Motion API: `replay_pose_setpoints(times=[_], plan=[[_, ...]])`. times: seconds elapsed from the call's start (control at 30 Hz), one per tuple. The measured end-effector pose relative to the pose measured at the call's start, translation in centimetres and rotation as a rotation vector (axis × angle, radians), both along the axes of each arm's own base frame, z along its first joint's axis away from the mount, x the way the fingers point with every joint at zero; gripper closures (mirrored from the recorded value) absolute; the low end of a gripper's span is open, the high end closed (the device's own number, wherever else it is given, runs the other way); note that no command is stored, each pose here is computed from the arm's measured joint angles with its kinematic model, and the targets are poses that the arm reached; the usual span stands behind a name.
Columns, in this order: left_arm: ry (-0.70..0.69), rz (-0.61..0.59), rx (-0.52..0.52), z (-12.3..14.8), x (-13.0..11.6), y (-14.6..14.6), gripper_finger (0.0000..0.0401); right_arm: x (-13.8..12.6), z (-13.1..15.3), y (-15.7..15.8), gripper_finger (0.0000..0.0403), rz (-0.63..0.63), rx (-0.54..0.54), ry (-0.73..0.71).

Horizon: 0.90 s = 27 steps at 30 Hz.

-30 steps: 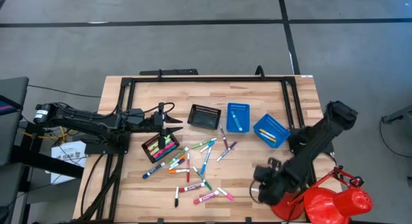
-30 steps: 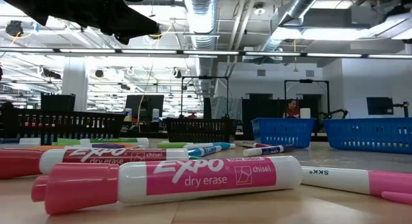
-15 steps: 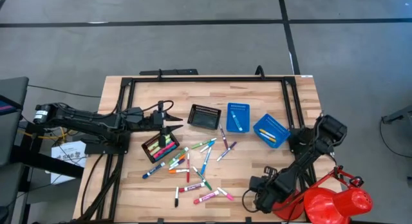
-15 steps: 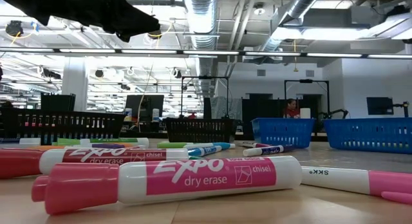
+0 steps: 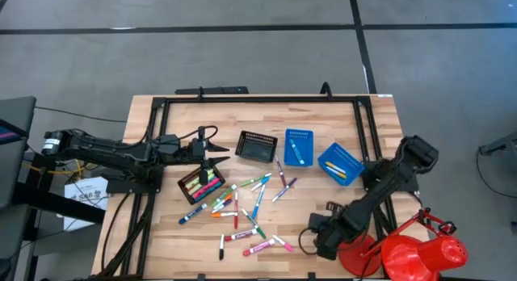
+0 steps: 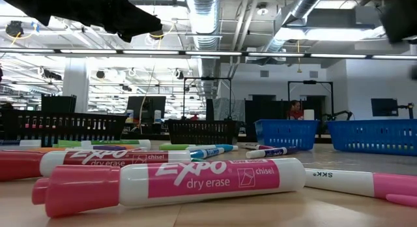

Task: Pick & Place Markers
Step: Put the right pink highlighter into the right blue bin

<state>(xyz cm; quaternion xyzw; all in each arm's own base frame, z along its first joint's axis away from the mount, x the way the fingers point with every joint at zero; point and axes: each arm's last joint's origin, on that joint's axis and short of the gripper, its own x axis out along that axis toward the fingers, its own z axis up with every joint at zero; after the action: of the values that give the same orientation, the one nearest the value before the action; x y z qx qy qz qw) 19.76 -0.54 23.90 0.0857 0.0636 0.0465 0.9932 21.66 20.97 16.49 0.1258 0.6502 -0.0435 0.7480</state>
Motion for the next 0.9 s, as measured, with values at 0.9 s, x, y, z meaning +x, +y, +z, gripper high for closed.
replay_pose_setpoints(times=[0.9], plan=[[0.0,0.0,0.0,0.0,0.0,0.0,0.0295,-6.7,3.4,-15.0,0.0358,-0.529,-0.523,0.101]])
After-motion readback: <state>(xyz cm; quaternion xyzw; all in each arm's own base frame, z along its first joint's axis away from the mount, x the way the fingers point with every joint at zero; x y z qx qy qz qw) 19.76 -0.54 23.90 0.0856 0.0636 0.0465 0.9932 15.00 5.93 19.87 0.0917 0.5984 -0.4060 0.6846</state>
